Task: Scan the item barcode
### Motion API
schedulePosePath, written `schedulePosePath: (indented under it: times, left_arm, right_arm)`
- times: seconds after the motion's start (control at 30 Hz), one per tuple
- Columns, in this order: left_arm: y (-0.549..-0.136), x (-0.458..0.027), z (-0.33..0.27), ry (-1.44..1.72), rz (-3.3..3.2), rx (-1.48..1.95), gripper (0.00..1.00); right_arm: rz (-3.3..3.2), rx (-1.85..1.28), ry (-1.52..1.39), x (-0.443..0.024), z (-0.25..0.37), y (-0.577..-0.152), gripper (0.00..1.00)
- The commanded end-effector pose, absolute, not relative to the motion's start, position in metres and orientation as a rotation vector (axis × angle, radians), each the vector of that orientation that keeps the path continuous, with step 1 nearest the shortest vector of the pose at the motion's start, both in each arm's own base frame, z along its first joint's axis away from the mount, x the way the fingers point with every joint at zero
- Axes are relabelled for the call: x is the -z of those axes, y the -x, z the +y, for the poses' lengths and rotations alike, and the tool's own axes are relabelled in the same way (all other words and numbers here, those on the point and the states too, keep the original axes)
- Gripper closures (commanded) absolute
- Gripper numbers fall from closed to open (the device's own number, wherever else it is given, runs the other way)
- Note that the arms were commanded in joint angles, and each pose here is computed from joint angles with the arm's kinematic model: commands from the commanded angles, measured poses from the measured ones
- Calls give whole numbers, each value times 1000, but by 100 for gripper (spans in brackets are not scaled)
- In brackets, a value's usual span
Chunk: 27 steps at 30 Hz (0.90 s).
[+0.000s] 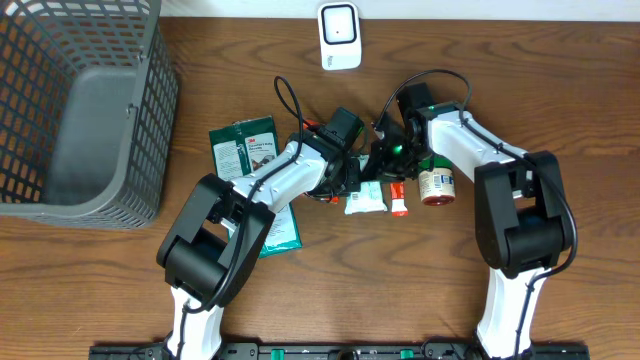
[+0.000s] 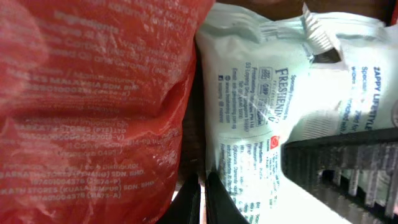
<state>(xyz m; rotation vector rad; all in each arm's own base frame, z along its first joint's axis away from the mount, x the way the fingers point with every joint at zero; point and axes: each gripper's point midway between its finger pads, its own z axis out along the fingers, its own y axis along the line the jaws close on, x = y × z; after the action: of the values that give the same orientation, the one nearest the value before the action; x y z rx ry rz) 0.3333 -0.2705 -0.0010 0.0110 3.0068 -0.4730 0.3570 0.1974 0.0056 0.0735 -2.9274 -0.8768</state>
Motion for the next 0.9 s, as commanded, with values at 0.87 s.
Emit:
schedulePosePath:
  times: [0.87]
  left_arm:
    - [-320,-225,-9,600,2533,80,90]
  right_arm:
    - [-3415,881,-652,-211,176,-337,99]
